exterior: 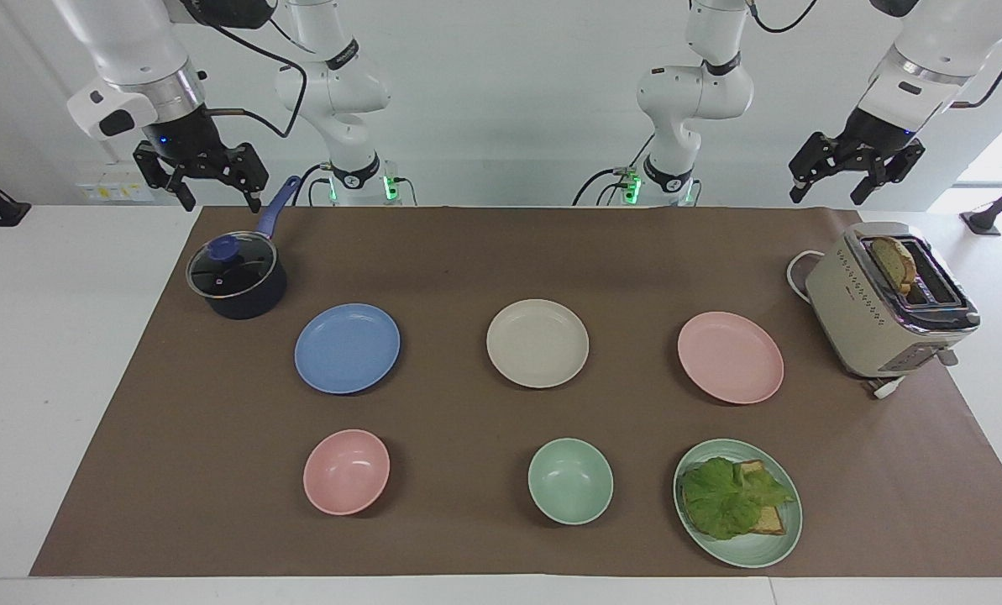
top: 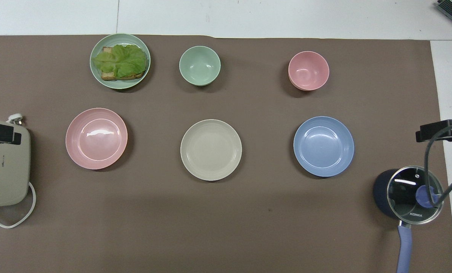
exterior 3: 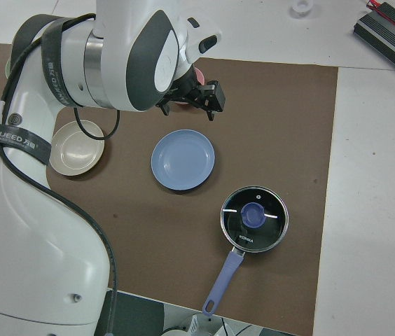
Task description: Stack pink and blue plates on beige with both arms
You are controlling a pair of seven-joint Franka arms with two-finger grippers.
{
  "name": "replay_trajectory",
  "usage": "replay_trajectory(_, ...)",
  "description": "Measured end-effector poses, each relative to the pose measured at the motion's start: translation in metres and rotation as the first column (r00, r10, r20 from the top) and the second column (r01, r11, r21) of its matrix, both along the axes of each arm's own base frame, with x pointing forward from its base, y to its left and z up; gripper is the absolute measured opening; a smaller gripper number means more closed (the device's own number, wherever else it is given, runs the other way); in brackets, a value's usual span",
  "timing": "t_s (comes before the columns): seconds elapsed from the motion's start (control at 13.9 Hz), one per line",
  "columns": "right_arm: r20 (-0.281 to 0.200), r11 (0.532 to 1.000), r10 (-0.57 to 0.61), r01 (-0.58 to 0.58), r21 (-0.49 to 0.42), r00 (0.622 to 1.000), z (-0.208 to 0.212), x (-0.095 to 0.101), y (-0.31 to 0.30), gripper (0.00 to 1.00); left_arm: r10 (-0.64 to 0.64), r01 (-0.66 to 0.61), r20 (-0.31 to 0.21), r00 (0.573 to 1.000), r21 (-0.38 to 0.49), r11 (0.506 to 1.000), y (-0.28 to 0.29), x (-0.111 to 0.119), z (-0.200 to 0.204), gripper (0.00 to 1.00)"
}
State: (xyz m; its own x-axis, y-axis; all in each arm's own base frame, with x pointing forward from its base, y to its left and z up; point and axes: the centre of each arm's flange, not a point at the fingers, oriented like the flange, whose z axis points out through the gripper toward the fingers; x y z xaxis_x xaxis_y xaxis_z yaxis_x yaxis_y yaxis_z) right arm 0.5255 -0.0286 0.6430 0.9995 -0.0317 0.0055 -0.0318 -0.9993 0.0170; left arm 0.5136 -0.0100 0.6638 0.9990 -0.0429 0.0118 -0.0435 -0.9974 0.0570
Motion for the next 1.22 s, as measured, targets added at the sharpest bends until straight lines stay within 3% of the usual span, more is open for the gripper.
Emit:
replay_trajectory(0.36, 0.001, 1.0, 0.0, 0.0, 0.0, 1.0, 0.001, 0.0, 0.0, 1.0, 0.006, -0.006, -0.049, 0.999, 0.001, 1.0, 0.003, 0.002, -0.035, 1.0)
replay_trajectory(0.86, -0.004, 1.0, -0.004, 0.004, 0.001, 1.0, -0.001, -0.003, -0.002, 1.0, 0.061, -0.061, -0.04, 0.997, 0.006, 0.998, 0.027, 0.021, -0.141, 1.0)
replay_trajectory(1.22, -0.003, 1.0, -0.004, 0.004, 0.002, 1.0, 0.0, -0.006, -0.002, 1.0, 0.072, -0.07, -0.081, 0.994, 0.022, 0.997, 0.033, 0.041, -0.213, 1.0)
